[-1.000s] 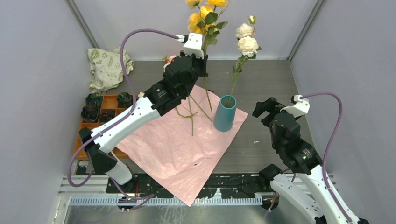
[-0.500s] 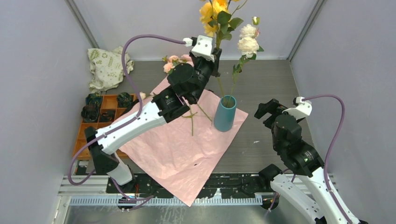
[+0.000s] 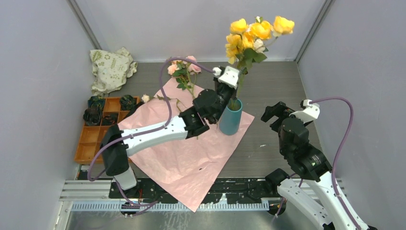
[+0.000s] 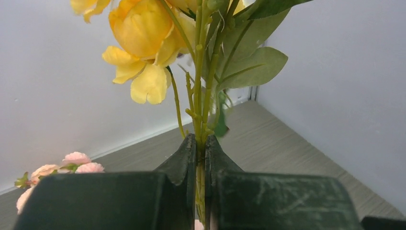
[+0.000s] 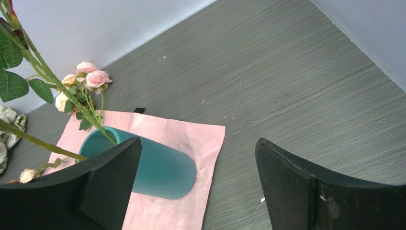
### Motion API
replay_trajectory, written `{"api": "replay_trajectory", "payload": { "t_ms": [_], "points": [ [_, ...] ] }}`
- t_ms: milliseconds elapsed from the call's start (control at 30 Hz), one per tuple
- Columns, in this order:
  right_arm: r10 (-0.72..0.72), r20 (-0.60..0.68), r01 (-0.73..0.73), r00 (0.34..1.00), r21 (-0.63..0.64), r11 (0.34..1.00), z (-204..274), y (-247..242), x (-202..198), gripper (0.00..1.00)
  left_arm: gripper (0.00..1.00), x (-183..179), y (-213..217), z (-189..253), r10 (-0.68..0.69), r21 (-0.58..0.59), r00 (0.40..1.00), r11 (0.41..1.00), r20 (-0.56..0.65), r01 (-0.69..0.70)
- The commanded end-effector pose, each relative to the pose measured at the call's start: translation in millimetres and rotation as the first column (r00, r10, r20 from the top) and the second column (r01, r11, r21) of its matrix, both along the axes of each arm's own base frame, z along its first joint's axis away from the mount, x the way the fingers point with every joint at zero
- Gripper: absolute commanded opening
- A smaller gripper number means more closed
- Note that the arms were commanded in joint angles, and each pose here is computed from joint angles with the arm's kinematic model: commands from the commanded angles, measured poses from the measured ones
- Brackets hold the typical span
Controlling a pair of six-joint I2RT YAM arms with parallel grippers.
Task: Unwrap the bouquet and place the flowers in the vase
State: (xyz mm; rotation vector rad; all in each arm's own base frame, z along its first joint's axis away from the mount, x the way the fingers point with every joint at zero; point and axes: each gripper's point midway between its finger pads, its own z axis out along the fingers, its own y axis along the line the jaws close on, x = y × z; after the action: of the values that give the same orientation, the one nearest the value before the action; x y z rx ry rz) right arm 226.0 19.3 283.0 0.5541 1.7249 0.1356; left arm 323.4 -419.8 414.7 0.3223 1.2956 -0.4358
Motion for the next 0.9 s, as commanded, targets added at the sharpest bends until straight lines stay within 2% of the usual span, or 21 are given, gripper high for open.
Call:
{"api": "replay_trajectory", "payload": {
  "t_ms": [0,167,333,400,633,867],
  "points": [
    [-0.022,0.025,0.022,0.999,-0.002,1.000,5,-3,3,0.94,0.05,-16,-7,20,0.031,-0.097,0.995,0.995,0.100,-0.021],
    [-0.019,0.017,0.019,1.000,-0.005,1.000,3,-2,4,0.94,0.17,-29,-22,-7,0.063,-0.063,0.994,0.996,0.094,-0.057],
    [-0.018,0.015,0.018,1.000,-0.007,1.000,1,-2,4,0.94,0.48,-45,-26,-20,0.128,-0.044,0.986,0.991,0.111,-0.124],
    [-0.018,0.014,0.018,1.000,-0.006,1.000,0,-1,4,0.94,0.56,-47,-24,-24,0.158,-0.036,0.982,0.987,0.102,-0.155],
    [-0.017,0.012,0.017,1.000,-0.007,1.000,-1,-1,5,0.94,0.66,-53,1,-36,0.232,-0.021,0.972,0.973,0.045,-0.231],
    [-0.005,0.014,0.004,1.000,0.003,1.000,-1,3,6,0.94,0.70,-59,53,-21,0.315,-0.047,0.949,0.948,-0.019,-0.315]
  ]
}}
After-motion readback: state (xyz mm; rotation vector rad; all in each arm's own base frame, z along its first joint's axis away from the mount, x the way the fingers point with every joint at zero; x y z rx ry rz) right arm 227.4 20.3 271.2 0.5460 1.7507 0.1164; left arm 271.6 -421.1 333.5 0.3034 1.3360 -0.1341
